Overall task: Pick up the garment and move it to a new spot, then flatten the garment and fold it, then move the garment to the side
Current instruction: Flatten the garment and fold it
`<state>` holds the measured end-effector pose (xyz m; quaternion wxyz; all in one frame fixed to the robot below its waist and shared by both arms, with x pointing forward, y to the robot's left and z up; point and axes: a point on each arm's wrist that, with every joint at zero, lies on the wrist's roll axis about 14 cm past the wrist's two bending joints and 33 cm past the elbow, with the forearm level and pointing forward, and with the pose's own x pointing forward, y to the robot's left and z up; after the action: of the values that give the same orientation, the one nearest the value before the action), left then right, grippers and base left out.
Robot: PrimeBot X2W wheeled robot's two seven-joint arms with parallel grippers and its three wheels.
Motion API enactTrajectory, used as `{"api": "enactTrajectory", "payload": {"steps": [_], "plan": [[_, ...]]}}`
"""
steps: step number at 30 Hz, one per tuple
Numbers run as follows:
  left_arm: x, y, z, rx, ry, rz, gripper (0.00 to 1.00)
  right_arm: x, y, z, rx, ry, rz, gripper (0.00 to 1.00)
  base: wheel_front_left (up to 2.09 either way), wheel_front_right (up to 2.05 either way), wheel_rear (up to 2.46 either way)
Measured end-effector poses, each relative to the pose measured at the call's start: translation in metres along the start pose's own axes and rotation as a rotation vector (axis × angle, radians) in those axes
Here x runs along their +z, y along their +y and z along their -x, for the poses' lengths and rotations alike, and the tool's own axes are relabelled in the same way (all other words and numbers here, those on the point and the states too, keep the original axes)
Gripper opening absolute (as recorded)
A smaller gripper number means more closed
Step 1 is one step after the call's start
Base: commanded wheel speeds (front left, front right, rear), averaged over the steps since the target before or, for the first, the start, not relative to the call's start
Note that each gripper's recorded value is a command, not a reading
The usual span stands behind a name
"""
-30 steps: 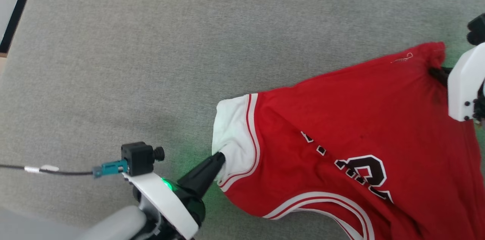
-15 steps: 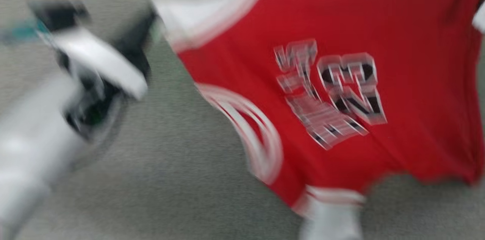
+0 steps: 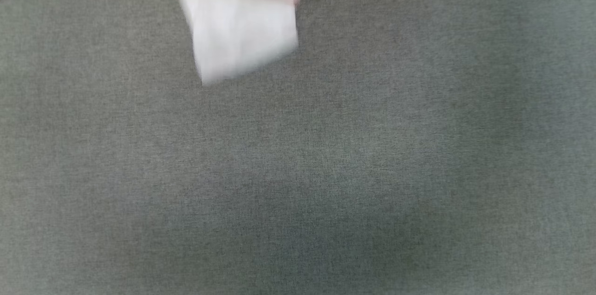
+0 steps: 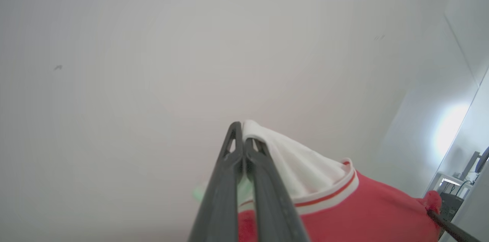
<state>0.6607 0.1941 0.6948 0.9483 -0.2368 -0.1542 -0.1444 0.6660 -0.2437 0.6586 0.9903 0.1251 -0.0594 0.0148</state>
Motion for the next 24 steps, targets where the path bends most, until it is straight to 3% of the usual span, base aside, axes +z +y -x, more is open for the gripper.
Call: {"api": "enactTrajectory", "payload": {"steps": [4, 6, 8, 13, 18, 24], "plan": [[0.046, -0.023, -0.009, -0.044, -0.131, 0.054, 0.0, 0.017, 0.006, 0.0, -0.003, -0.048, -0.03, 0.0, 0.0, 0.0, 0.0], [0.045, -0.03, -0.004, -0.06, -0.132, 0.083, 0.0, 0.014, 0.005, 0.003, -0.008, -0.031, -0.031, 0.0, 0.0, 0.0, 0.0], [0.015, -0.032, 0.01, -0.075, -0.05, 0.065, 0.0, 0.001, -0.002, 0.009, -0.025, 0.009, -0.013, 0.0, 0.0, 0.0, 0.0], [-0.035, -0.026, 0.054, -0.064, 0.079, 0.131, 0.0, -0.057, -0.014, 0.031, -0.041, 0.158, -0.009, 0.0, 0.0, 0.0, 0.0], [-0.102, -0.003, 0.141, 0.043, 0.235, 0.203, 0.0, -0.118, -0.035, 0.08, -0.06, 0.281, -0.011, 0.0, 0.0, 0.0, 0.0], [-0.139, -0.011, 0.228, 0.133, 0.328, 0.329, 0.0, -0.16, -0.049, 0.138, -0.066, 0.37, -0.046, 0.0, 0.0, 0.0, 0.0]]}}
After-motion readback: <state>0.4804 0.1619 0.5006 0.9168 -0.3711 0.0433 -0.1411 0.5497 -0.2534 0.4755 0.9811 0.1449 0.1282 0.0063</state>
